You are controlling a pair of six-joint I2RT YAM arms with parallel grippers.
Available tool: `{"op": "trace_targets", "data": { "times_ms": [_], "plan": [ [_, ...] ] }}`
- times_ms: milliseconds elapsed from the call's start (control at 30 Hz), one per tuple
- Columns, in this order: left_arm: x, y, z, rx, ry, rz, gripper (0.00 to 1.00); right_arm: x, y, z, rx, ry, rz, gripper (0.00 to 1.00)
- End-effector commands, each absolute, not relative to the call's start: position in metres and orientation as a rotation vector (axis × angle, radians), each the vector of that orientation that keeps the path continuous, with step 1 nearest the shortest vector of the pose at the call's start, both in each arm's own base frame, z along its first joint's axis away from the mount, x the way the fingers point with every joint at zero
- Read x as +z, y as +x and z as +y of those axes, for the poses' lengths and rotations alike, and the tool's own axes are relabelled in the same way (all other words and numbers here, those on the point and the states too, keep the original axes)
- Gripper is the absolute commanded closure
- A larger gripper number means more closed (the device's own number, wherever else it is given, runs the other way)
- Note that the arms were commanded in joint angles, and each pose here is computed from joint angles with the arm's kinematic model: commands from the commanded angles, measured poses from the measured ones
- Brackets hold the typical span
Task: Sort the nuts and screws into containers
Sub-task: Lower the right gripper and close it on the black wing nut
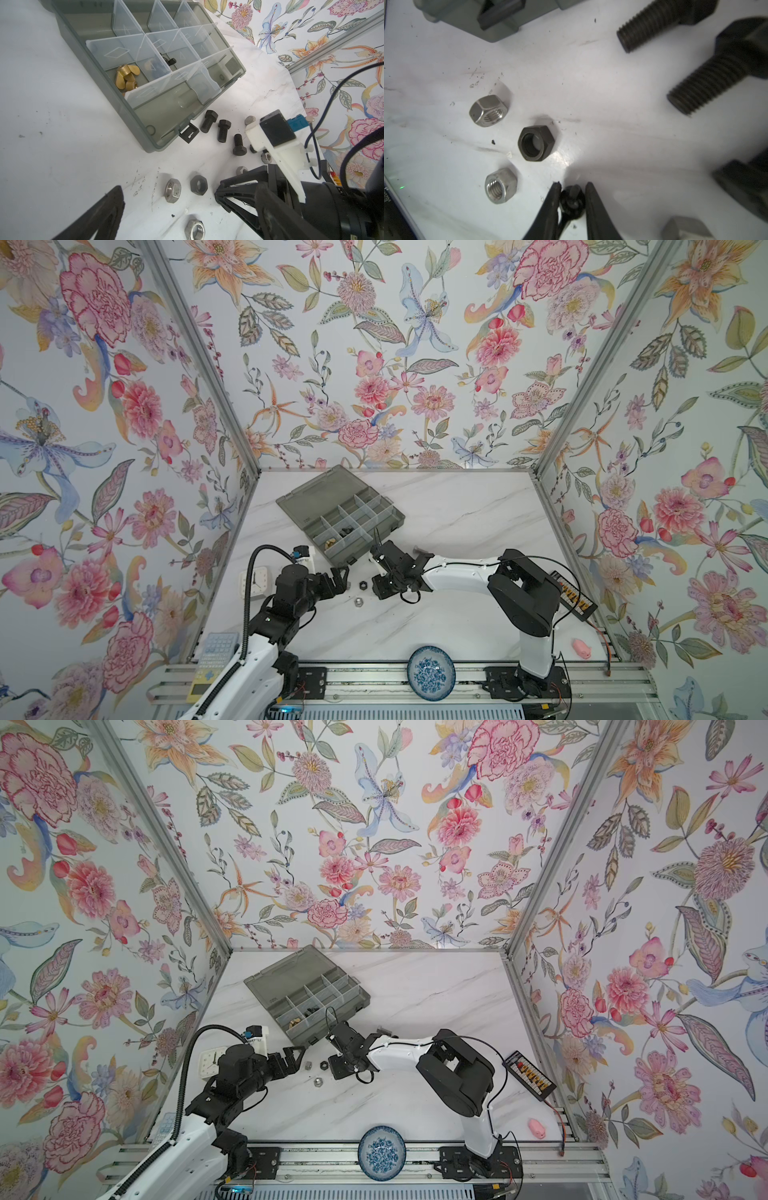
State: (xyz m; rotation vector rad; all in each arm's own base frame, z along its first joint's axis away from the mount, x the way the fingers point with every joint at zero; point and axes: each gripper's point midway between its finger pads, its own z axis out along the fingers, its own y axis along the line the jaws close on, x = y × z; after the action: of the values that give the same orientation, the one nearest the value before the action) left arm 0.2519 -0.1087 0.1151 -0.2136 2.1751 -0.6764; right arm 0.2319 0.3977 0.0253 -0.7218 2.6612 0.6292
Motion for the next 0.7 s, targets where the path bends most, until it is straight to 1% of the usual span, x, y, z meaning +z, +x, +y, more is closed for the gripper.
{"op": "trace_targets", "data": {
  "times_ms": [0,367,667],
  "plan": [
    [0.1137,0.2531,-0.1075,-0.686,-0.223,2.167,0.01,0.0158,0.2339,0.3976,0.593,-0.738,2.677,0.78],
    [0.1116,0.253,-0.1072,-0.682,-0.224,2.172,0.01,0.0118,0.2346,0.3945,0.571,-0.751,2.675,0.85],
    [0.1125,0.2524,-0.1063,-0.679,-0.226,2.169,0.01,0.0127,0.2346,0.3933,0.564,-0.758,2.669,0.94]
  ]
}}
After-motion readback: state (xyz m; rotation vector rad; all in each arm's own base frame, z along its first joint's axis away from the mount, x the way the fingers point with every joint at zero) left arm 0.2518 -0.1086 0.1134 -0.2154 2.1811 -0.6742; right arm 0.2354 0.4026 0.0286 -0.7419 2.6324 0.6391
